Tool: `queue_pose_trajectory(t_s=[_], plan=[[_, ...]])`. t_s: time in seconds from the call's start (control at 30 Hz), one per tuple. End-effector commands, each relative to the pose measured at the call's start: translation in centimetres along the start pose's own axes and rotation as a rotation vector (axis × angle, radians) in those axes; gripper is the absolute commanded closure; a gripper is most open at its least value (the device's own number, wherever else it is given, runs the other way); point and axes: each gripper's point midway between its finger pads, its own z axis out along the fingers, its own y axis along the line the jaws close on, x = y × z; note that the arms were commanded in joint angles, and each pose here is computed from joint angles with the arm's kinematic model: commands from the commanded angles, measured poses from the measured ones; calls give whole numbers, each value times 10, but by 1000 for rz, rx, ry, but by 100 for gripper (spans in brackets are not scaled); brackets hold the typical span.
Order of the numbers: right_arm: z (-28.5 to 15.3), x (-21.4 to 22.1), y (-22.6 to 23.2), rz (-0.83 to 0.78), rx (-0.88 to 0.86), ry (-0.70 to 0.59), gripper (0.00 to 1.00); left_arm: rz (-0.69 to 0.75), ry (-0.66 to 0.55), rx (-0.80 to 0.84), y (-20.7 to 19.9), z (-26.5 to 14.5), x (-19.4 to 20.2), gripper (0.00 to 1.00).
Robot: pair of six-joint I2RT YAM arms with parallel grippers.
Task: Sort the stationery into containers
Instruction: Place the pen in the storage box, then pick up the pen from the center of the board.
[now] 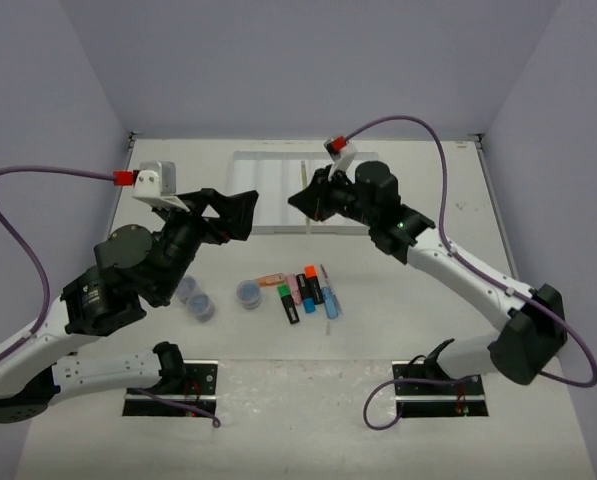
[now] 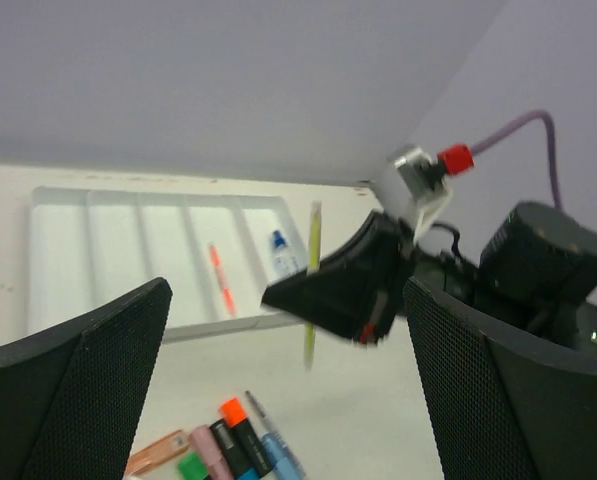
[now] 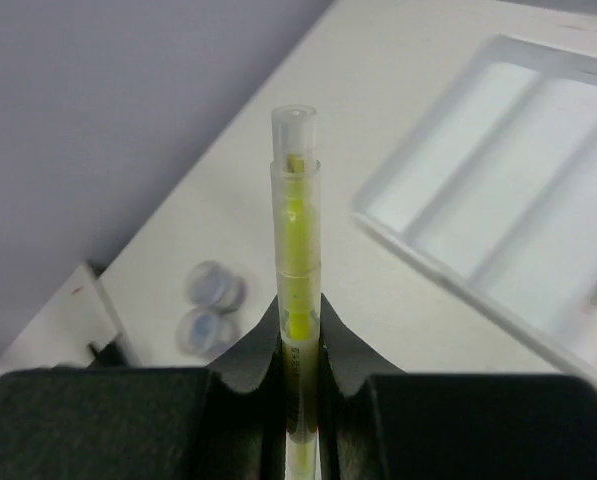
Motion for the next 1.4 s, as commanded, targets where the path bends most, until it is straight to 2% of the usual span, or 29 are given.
queue_pose_trajectory(t_s=[0.0, 0.07, 0.17, 0.23, 0.3, 0.37, 0.43, 0.5, 0.73, 0.77, 0.87, 1.0, 1.17, 1.3, 1.37], plan=[[18, -16, -118, 107, 421, 89, 100, 114, 105, -146, 39, -8, 33, 0], [33, 11, -178, 143, 573, 201, 100, 168, 168, -107, 40, -11, 55, 0], [58, 19, -231, 149, 685, 262, 100, 189, 204, -45, 41, -20, 69, 0], [72, 12, -253, 142, 735, 278, 100, 217, 212, -34, 51, -26, 79, 0], [81, 35, -273, 154, 774, 347, 100, 235, 216, -38, 56, -27, 86, 0], [84, 42, -287, 159, 809, 361, 99, 256, 216, -52, 64, -28, 93, 0], [84, 48, -293, 165, 825, 368, 93, 267, 217, -67, 69, -28, 98, 0], [80, 55, -295, 165, 838, 373, 79, 277, 221, -82, 74, -28, 104, 0], [69, 32, -282, 144, 831, 344, 47, 292, 246, -92, 75, -27, 112, 0], [66, 26, -278, 139, 828, 338, 47, 290, 243, -97, 76, -27, 111, 0], [52, 14, -261, 127, 811, 327, 51, 276, 233, -124, 79, -28, 106, 0], [20, 18, -206, 89, 733, 314, 60, 247, 228, -190, 87, -30, 100, 0], [-25, 77, -152, 73, 663, 377, 66, 257, 258, -228, 96, -34, 107, 0], [-40, 117, -139, 69, 673, 445, 67, 279, 273, -223, 97, -35, 112, 0], [-43, 140, -135, 69, 672, 489, 70, 291, 284, -218, 97, -34, 114, 0]])
